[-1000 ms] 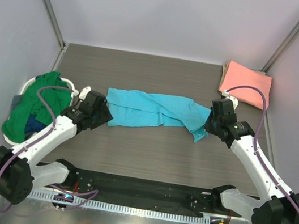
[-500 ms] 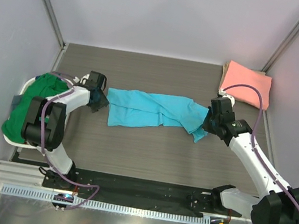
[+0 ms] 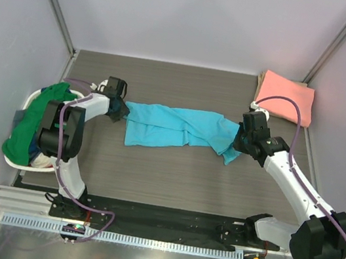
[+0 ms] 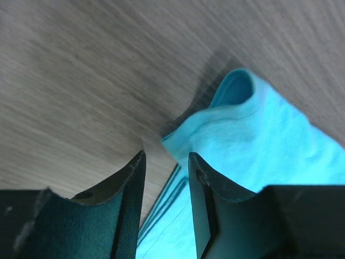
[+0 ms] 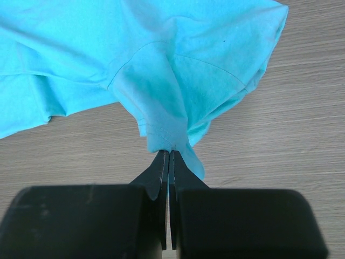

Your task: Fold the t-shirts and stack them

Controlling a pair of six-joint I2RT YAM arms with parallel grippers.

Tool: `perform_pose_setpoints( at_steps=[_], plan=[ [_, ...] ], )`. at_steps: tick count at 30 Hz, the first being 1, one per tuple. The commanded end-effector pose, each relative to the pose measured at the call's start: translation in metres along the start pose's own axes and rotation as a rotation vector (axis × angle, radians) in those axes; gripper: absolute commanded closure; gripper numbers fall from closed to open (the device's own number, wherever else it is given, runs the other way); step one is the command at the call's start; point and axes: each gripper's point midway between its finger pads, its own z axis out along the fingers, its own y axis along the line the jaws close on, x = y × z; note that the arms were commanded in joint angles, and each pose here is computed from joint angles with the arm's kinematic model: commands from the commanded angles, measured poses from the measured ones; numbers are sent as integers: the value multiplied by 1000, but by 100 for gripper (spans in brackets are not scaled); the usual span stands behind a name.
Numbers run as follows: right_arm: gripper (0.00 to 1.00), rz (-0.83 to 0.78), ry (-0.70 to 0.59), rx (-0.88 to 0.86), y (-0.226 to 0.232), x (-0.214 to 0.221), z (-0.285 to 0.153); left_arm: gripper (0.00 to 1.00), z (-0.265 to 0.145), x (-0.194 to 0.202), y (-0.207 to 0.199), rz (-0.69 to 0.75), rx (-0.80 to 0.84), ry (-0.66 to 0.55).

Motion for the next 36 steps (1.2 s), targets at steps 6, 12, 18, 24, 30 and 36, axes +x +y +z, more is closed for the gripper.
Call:
perform_pose_setpoints(
  at_steps=[6,12,18,24,30,36],
  plan=[
    [99,-1,-37,-21,5,-10,1,65,14,-13,-11,-37,27,-28],
    [99,-3,-25,-25,6,-8,3,79,18,-12,-10,-43,27,-20],
    [99,-3,-25,-23,6,-7,5,100,20,-14,-13,-50,44,-20],
    [99,7,-54,-22,5,-15,-1,100,-11,-28,-26,-37,117,-53],
    [99,76,-216,-47,5,-54,-48,100,-104,-60,-41,-31,247,-173],
    [99,117,-435,-133,3,-100,-130,100,-220,-85,-45,-32,418,-316]
  ],
)
